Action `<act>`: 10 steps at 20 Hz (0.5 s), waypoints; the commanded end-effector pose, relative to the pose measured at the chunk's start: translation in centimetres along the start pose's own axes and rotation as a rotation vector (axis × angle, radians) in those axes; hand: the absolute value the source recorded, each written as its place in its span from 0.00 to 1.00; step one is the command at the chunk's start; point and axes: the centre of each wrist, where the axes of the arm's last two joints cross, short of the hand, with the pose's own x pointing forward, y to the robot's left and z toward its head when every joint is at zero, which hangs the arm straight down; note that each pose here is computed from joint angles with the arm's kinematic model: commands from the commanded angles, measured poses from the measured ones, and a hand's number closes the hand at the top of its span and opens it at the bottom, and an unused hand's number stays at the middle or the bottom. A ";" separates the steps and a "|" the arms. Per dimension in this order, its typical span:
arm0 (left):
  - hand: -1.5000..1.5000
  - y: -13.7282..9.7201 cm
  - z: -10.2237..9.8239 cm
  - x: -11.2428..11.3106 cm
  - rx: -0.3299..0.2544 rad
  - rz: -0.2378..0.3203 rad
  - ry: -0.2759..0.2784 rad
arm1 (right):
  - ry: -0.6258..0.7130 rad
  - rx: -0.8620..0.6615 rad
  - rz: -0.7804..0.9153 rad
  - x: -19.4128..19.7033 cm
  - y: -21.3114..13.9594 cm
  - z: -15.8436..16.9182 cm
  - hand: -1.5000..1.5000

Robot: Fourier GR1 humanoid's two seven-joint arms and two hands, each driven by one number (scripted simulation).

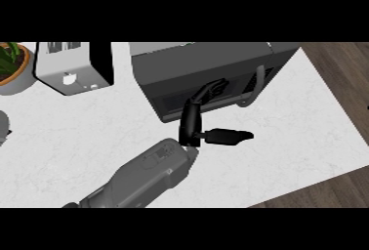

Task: Pick up the milk, place it into the microwave and close the microwave

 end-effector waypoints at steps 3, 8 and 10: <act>0.00 0.7 -2.6 0.6 0.088 -0.009 -0.006 | 0.015 -0.042 -0.248 -2.7 2.1 1.0 0.00; 0.00 0.7 -2.8 0.6 0.090 -0.001 -0.012 | 0.032 -0.050 -0.300 -3.0 1.3 1.1 0.00; 0.00 0.7 -2.6 0.3 0.079 -0.008 -0.017 | 0.039 -0.060 -0.310 -3.1 0.9 1.0 0.00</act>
